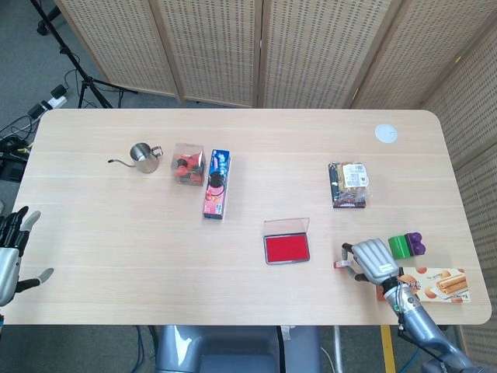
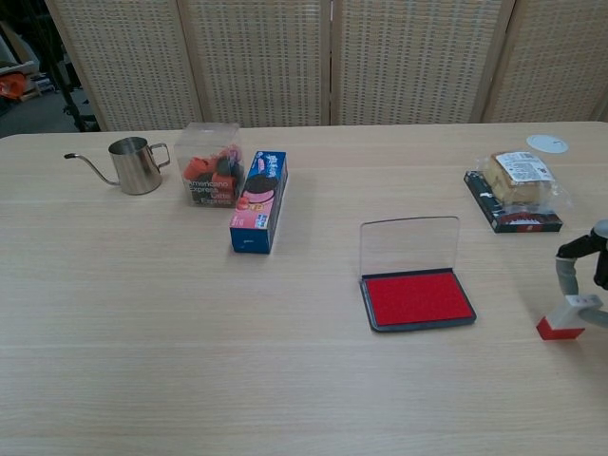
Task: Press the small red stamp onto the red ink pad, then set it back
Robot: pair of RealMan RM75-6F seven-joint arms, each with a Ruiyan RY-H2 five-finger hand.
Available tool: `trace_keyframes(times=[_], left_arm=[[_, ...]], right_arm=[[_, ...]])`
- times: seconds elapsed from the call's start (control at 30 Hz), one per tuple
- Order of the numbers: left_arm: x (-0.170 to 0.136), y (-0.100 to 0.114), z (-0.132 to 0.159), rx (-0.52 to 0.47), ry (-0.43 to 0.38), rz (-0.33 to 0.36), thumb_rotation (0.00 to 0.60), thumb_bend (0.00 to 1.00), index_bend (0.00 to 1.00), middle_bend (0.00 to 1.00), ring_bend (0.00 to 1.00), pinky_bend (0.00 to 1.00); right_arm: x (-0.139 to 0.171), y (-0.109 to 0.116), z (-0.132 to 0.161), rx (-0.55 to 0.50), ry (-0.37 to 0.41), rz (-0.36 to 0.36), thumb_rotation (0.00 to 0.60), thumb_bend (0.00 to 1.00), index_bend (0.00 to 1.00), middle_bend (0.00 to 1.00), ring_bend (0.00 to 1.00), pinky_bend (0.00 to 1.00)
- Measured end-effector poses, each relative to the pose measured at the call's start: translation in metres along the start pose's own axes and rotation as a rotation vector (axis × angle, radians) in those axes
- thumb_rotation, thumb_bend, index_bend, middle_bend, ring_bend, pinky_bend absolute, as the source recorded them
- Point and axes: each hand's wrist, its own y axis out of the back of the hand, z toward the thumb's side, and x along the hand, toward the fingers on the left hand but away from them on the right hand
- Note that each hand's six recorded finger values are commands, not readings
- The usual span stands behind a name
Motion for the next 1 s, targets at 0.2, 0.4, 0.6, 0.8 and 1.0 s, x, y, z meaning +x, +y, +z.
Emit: trace_keyframes(times=[0.2,0.4,0.6,0.8,1.0], left_arm=[[0.0,0.0,0.0,-0.001,0.0,-0.001,0.6,0.0,0.0,0.0,0.0,0.0],[0.0,0.0,0.0,-0.002,0.001,-0.002,0.6,0.0,0.0,0.0,0.0,0.0],[-0.001,0.0,0.0,-0.003,0.001,-0.003,0.6,0.0,0.0,0.0,0.0,0.0],[0.0,-0.001,0.0,0.001,0.0,-0.007,0.6,0.0,0.0,0.0,0.0,0.0],[0.0,0.0,-0.001,-0.004,0.003,-0.004,0.6,0.0,0.0,0.0,0.0,0.0]], right_arm=[[0.0,0.001,0.0,-0.008,0.005,-0.005,0.6,0.5,0.54,0.97,1.0,1.0],[0.0,0.006,0.004,-0.032,0.018,-0.018,0.6,0.53,0.54,0.97,1.0,1.0],[-0.002,0.026,0.021,-0.132,0.065,-0.012,0.6,0.57,0.54,0.97,1.0,1.0],[-0.013,0.059,0.045,-0.15,0.12,-0.021,0.6,0.58,0.55,0.97,1.0,1.0],[-0.028,0.086,0.067,-0.099,0.147,-0.028,0.6,0.61,0.55,0.97,1.0,1.0]])
